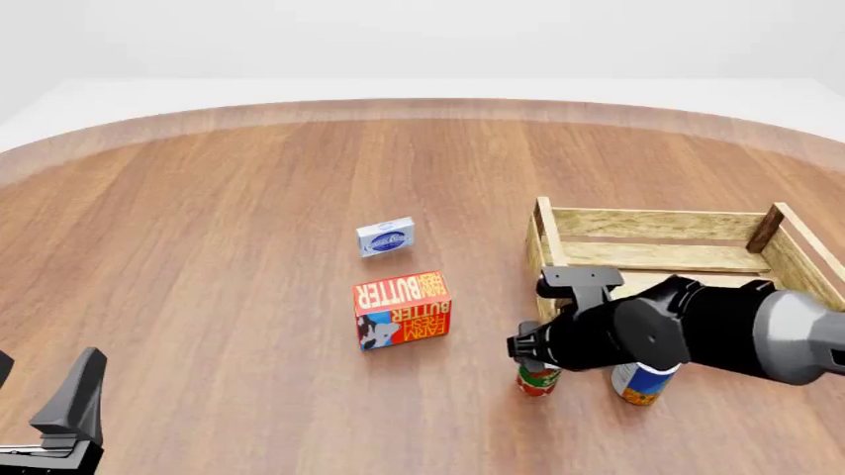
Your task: Pick up the tomato sauce, and put it in the wooden tray.
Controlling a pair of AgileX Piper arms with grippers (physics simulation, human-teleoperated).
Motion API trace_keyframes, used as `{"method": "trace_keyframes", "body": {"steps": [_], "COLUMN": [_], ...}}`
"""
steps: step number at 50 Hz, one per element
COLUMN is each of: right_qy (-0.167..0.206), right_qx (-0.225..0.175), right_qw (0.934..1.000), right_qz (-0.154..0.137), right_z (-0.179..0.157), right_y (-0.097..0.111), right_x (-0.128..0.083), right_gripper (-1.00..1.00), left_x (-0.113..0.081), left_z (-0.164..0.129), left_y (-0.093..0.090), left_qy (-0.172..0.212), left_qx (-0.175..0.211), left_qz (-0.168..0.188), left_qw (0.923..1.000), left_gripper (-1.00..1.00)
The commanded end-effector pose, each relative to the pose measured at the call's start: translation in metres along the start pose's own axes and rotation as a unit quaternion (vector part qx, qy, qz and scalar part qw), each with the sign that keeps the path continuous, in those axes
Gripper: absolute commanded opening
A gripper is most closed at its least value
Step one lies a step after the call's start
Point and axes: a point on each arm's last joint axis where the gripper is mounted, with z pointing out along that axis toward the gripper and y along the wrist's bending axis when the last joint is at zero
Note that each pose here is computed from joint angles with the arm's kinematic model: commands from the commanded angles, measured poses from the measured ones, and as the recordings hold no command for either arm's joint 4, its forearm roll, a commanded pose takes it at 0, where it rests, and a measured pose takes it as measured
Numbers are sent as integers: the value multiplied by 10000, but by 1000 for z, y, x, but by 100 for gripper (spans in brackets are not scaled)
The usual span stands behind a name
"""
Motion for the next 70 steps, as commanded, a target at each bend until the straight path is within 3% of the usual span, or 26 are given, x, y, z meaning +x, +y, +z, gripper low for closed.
{"method": "trace_keyframes", "body": {"steps": [1,9,11,16,26,28,31,33,37,40,42,43,49,55,63,70], "right_qy": [-49,-13,72,55,-325,-559,-565,-799,-924,-1222,-1172,-1359,-1485,-1736,-1850,-1938], "right_qx": [-48,-157,-271,-335,-580,-503,-523,-505,-643,-594,-618,-589,-690,-573,-334,82], "right_qw": [10000,9998,9995,9991,9973,9962,9962,9944,9919,9890,9897,9874,9850,9817,9818,9810], "right_qz": [-63,-124,-172,-263,-322,-431,-414,-465,-582,-578,-535,-553,-550,-530,-267,56], "right_z": [-3,-1,4,2,-37,-55,-61,-79,-99,-129,-129,-143,-160,-180,-190,-191], "right_y": [4,17,34,41,55,39,42,34,46,35,38,33,41,30,13,-16], "right_x": [-1,-2,-3,-3,-20,-25,-28,-33,-42,-49,-51,-54,-64,-72,-82,-95], "right_gripper": [-100,-100,-100,-100,-100,-100,-100,-100,-100,-100,-100,-100,-100,-100,-100,-100], "left_x": [0,0,0,0,0,0,0,0,0,0,0,0,0,0,0,0], "left_z": [0,0,0,0,0,0,0,0,0,0,0,0,0,0,0,0], "left_y": [-1,-1,-1,-1,-1,-1,-1,-1,-1,-1,-1,-1,-1,-1,-1,-1], "left_qy": [-3,-2,-2,-2,-1,-2,-2,-2,-3,-3,-2,-2,-2,-2,-3,-1], "left_qx": [100,99,99,99,99,99,99,100,100,100,100,99,99,99,99,99], "left_qz": [-9,-8,-7,-7,-7,-7,-8,-8,-8,-8,-8,-8,-8,-7,-8,-9], "left_qw": [9999,10000,10000,10000,10000,10000,10000,9999,9999,10000,9999,10000,10000,10000,10000,10000], "left_gripper": [100,100,100,100,100,100,100,100,100,100,100,100,100,100,100,100]}}
